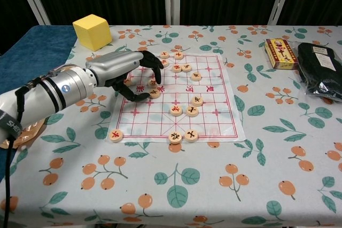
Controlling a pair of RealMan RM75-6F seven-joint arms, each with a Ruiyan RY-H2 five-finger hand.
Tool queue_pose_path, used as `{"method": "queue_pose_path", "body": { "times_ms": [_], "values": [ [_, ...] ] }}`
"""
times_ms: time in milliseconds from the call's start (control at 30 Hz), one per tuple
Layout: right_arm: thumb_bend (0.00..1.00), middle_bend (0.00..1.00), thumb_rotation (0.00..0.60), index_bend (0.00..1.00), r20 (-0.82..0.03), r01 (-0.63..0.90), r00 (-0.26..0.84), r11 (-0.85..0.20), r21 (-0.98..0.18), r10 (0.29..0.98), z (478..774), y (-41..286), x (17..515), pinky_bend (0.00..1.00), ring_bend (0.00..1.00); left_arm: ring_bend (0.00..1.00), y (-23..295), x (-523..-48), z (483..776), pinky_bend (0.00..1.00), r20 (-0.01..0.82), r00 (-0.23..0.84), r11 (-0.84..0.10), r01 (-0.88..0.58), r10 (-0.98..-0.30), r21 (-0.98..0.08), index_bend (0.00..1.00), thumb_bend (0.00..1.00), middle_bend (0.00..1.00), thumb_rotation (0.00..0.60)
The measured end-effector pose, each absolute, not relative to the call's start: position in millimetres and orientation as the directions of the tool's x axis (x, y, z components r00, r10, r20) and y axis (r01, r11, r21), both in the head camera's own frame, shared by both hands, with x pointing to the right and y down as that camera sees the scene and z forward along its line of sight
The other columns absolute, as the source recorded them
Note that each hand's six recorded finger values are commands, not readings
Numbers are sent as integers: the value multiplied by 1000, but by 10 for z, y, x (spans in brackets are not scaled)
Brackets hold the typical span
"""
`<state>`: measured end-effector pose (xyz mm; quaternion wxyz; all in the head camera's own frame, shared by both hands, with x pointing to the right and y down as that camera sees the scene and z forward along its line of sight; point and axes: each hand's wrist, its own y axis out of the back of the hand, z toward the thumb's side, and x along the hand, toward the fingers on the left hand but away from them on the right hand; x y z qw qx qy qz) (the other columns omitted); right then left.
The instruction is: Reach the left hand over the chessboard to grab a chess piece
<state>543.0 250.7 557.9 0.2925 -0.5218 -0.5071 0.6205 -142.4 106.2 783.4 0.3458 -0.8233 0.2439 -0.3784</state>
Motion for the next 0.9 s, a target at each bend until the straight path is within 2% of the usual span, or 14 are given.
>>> {"method": "queue_pose_path", "body": {
  "times_ms": [233,467,567,700,900],
  "values": [
    [233,0,600,0,-338,167,-278,-302,-939,899,5542,2507,5414,0,0,0,1023,-1475,7688,62,405,595,-607,-182,-694,-774,286,350,138,600],
    [232,0,600,0,-337,168,-264,-301,-939,904,5527,2524,5395,0,0,0,1113,-1907,7244,63,313,535,-500,-248,-785,-830,202,300,137,600],
    [231,0,600,0,-340,164,-240,-307,-938,909,5532,2538,5347,0,0,0,1291,-2361,6993,62,299,443,-443,-269,-845,-855,159,238,129,600],
    [224,0,600,0,-331,159,-196,-304,-939,923,5606,2555,5259,0,0,0,1727,-3191,6688,61,314,254,-372,-231,-915,-899,130,190,113,600],
    [218,0,600,0,-361,105,-132,-349,-931,923,5786,2636,5162,0,0,0,2345,-4133,6274,58,316,17,-315,-138,-949,-939,87,186,105,600]
  ]
}}
